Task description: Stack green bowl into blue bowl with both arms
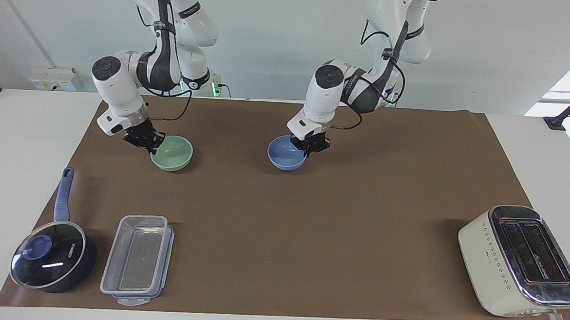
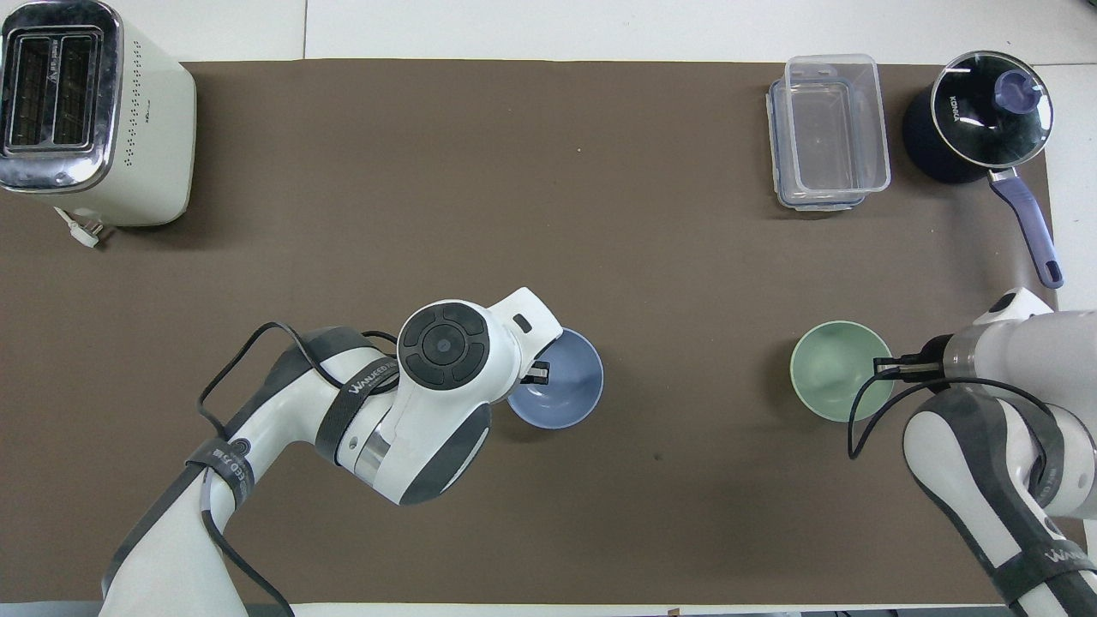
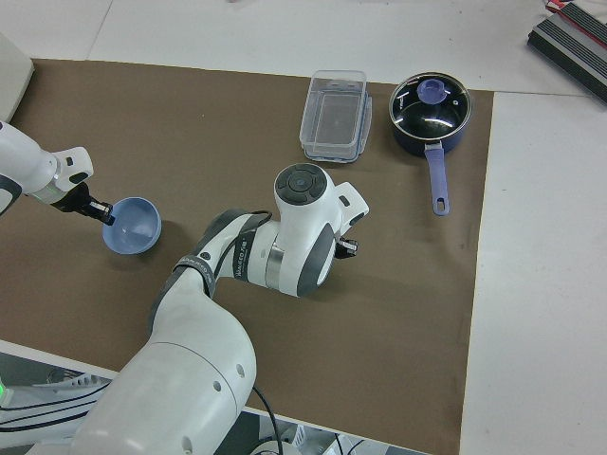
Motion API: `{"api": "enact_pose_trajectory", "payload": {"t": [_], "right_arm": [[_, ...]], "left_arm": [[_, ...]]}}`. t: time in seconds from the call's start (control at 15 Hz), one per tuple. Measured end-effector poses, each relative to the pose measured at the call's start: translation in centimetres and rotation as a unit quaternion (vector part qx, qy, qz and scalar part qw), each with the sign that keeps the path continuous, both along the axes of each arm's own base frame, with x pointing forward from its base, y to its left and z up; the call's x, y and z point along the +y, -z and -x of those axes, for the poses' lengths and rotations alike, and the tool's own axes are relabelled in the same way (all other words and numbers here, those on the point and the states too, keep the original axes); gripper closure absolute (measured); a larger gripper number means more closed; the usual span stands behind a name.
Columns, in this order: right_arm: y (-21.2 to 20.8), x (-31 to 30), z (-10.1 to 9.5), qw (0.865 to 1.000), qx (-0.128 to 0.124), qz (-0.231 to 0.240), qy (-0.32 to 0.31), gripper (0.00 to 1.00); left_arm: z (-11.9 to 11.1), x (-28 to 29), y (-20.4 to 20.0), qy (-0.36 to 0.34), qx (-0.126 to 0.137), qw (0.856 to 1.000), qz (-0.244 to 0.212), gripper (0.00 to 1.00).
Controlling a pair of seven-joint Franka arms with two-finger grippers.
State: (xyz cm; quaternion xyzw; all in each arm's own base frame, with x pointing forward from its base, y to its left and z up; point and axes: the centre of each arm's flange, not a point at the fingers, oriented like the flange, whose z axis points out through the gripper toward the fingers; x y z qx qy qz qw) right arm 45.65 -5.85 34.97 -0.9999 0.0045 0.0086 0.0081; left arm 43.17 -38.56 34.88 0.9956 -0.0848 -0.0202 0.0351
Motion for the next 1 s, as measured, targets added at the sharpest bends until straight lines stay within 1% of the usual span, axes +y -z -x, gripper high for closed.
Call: {"api": "enact_pose_trajectory", "payload": {"t": [0.13, 0.33, 0.4, 0.6, 0.67, 0.73, 0.8, 0.93, 1.0], "right_arm": [[-2.4, 0.2, -0.4, 1.0, 0.004, 0.0, -0.002, 0.95], [-6.3, 1.6, -1.2, 1.0, -0.005, 0.001, -0.004, 0.95], [-7.7, 2.7, -1.7, 1.0, -0.011, 0.001, 0.0, 0.95], [-10.1, 8.2, -2.8, 0.999, -0.023, 0.0, 0.023, 0.95], [-10.5, 10.4, -3.0, 0.999, -0.026, -0.001, 0.03, 0.95], [-10.7, 12.4, -3.0, 0.999, -0.028, -0.002, 0.039, 0.95], [-10.8, 14.3, -3.0, 0.998, -0.029, -0.003, 0.048, 0.95], [-10.8, 17.9, -3.0, 0.998, -0.033, -0.007, 0.061, 0.95], [-10.7, 19.3, -3.0, 0.997, -0.037, -0.012, 0.066, 0.95]], "left_arm": [[-0.3, 0.1, 0.9, -0.003, 0.002, 1.0, 0.0, 0.96], [-0.5, 0.2, 1.1, -0.005, 0.002, 1.0, 0.0, 0.96], [-0.5, 0.2, 1.1, -0.005, 0.002, 1.0, 0.0, 0.9], [-0.7, 0.2, 0.5, -0.008, 0.0, 1.0, 0.004, 0.59], [-1.0, 0.4, -0.4, -0.014, 0.001, 1.0, 0.008, 0.48], [-1.8, 1.2, -1.9, -0.027, 0.004, 1.0, 0.013, 0.35], [-3.0, 2.7, -4.2, -0.045, 0.008, 0.999, 0.018, 0.25], [-5.6, 7.1, -9.8, -0.081, 0.011, 0.996, 0.021, 0.04], [-6.1, 9.1, -12.0, -0.091, 0.011, 0.995, 0.022, 0.0]]}}
